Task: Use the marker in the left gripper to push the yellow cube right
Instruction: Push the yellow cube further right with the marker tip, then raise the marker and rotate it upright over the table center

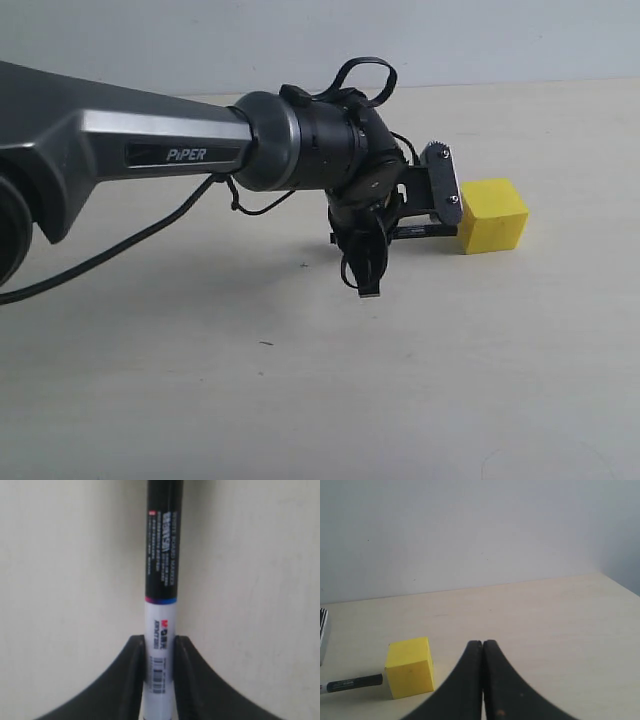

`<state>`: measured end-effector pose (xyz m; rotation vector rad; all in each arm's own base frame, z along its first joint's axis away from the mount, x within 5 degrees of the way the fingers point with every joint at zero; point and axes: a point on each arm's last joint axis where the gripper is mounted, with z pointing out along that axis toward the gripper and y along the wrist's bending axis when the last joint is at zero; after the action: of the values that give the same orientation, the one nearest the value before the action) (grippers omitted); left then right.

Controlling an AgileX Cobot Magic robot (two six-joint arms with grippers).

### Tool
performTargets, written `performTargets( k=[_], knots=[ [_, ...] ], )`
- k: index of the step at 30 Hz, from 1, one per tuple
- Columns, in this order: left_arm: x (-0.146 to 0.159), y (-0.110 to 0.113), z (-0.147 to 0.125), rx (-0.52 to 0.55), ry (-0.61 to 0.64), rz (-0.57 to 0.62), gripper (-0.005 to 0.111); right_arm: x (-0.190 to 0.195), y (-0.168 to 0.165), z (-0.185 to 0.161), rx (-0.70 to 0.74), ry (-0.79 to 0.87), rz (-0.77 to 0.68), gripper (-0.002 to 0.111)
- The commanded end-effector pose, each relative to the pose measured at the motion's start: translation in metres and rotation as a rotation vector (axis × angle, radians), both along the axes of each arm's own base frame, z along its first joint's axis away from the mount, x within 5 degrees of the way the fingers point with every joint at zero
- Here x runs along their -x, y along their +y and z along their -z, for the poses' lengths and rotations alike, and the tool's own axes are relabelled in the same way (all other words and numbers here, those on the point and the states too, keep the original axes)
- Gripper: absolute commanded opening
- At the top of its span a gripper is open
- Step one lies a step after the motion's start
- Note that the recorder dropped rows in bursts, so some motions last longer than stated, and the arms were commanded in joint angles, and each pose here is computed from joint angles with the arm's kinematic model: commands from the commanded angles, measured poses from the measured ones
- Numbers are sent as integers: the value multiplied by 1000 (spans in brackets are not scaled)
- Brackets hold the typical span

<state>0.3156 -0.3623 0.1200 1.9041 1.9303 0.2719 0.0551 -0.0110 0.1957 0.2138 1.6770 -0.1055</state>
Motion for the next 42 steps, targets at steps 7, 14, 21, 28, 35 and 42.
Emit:
performTargets(
  k=[7, 14, 21, 28, 35, 42],
  knots=[
    [-5, 15, -11, -69, 27, -88, 0, 0, 0, 1, 3, -7, 8, 0],
    [-3, 31, -36, -79, 50, -191, 0, 0, 0, 1, 3, -7, 8, 0],
    [22, 61, -61, -3, 40, -244, 0, 0, 0, 1, 3, -7, 8, 0],
    [44, 83, -87, 275, 7, -459, 0, 0, 0, 1, 3, -7, 8, 0],
    [51, 86, -96, 598, 128, -914, 0, 0, 0, 1, 3, -7, 8, 0],
    [61, 86, -88, 628, 295, -1214, 0, 0, 0, 1, 3, -7, 8, 0]
  ],
)
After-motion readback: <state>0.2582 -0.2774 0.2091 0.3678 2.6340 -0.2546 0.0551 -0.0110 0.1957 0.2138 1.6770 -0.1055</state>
